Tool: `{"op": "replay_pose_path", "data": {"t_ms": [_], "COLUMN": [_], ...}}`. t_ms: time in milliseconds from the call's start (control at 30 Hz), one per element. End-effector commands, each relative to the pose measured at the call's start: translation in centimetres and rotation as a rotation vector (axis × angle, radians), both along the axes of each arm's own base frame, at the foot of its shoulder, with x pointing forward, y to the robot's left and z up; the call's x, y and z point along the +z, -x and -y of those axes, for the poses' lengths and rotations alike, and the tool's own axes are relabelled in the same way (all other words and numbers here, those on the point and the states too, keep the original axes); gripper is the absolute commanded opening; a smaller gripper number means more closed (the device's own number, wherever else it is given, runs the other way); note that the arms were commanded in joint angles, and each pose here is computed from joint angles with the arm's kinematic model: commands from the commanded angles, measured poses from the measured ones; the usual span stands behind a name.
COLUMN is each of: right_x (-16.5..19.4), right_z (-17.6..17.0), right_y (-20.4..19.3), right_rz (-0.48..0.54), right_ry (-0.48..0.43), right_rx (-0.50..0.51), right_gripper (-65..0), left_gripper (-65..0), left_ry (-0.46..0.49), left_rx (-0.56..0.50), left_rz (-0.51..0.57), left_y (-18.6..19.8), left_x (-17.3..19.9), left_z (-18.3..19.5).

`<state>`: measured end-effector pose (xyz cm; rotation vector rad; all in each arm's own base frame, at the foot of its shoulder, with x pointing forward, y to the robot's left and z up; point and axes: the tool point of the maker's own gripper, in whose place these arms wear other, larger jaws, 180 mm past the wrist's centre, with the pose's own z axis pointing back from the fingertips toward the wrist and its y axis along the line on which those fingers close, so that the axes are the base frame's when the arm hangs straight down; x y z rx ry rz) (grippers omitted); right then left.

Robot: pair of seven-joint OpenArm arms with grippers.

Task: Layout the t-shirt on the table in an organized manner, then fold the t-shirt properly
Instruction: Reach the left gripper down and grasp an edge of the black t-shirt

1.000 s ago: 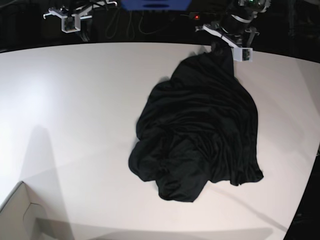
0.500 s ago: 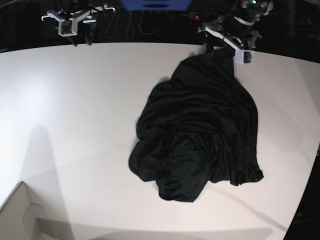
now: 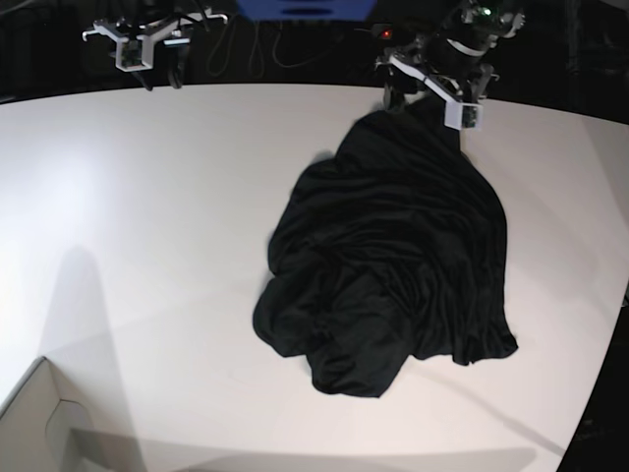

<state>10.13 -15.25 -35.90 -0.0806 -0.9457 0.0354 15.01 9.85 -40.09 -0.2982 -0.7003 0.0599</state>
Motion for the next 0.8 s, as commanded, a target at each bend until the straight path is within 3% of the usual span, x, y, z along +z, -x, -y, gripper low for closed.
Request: {"op": "replay_pose_path", "data": {"t_ms": [0, 533, 633, 767], "right_x": [0.7, 0.6, 0.6, 0.6], "right_z": [0.0, 0.3, 0.3, 0.3], "right_y": [0.0, 0.0, 0.0, 0.0], "right_rz": [0.023, 0.021, 0.021, 0.02], "right_ry": [0.002, 0.009, 0.009, 0.009], "right_rx": [0.003, 0.002, 0.001, 0.001], "right_gripper": [-41.0, -41.0, -41.0, -41.0], "left_gripper": [-25.7, -26.1, -34.2, -53.8], "left_ry": [0.012, 0.022, 0.023, 0.021], "left_rx": [0.001, -0.01, -0.013, -0.009], "left_rz": [0.044, 0.012, 0.016, 0.013], "left_y": [-0.8, -0.7, -0.8, -1.2], "left_x": [1.0, -0.4, -0.4, -0.8], "left_z": [0.4, 1.0, 1.0, 1.0]}}
